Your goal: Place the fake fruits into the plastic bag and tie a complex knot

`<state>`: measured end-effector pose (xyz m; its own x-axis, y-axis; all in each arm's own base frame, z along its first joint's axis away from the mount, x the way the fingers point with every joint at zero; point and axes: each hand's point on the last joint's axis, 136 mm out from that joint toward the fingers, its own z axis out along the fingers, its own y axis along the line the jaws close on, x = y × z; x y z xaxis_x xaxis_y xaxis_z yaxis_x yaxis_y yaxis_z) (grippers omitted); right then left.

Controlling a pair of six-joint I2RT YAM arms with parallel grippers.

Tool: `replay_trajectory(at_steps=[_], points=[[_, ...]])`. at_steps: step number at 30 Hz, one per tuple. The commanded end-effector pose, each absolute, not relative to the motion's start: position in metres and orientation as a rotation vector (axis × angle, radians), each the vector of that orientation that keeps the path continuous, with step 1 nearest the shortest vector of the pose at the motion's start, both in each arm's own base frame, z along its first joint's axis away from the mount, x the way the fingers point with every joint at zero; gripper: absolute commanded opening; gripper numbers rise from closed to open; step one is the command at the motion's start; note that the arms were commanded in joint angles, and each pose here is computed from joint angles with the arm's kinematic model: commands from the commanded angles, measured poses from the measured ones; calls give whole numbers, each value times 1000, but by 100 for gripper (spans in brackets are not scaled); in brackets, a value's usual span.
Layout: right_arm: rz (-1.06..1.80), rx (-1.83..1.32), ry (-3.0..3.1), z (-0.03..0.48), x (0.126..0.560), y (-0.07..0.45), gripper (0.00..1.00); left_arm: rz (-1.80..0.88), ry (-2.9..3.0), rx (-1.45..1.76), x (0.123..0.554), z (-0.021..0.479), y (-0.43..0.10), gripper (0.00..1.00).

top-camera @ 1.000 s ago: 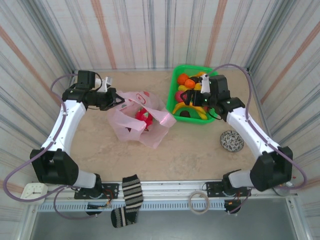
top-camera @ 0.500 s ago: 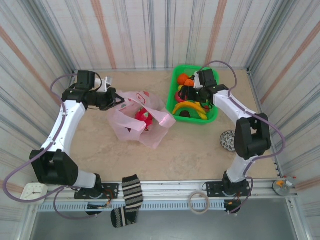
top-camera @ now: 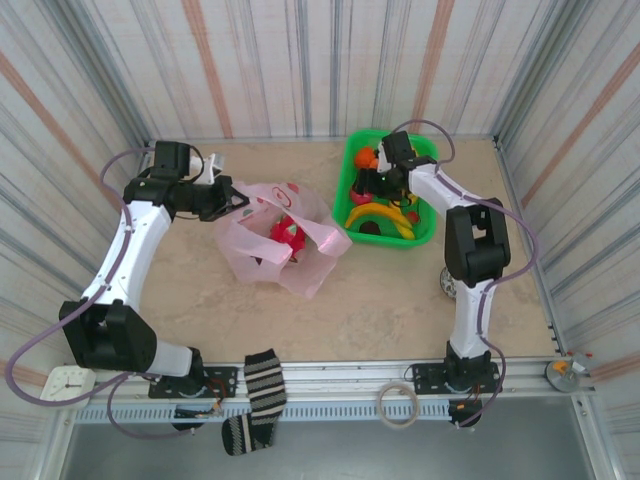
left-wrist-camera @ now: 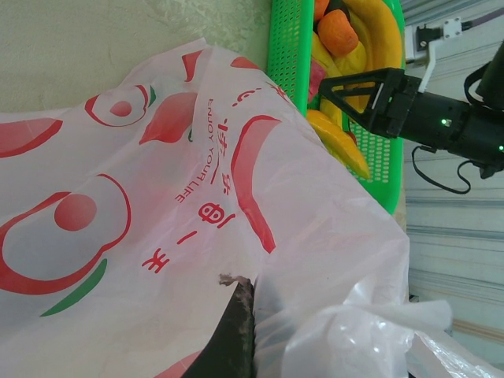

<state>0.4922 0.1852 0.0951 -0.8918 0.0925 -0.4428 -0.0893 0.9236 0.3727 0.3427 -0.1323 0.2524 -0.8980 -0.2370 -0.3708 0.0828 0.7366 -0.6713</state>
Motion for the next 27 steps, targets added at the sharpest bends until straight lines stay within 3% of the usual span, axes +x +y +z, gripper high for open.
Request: replay_trajectory(at_steps=[1,19,27], points=[[551,-8,2670,81,493,185,87,-993,2465,-79,334,272,-135,0],[574,-51,2719,51,504,194,74,-980,2474,-83,333,272,-134,0],[561,-71,2746,41,499,195,76,-982,2475,-82,334,272,-134,0]])
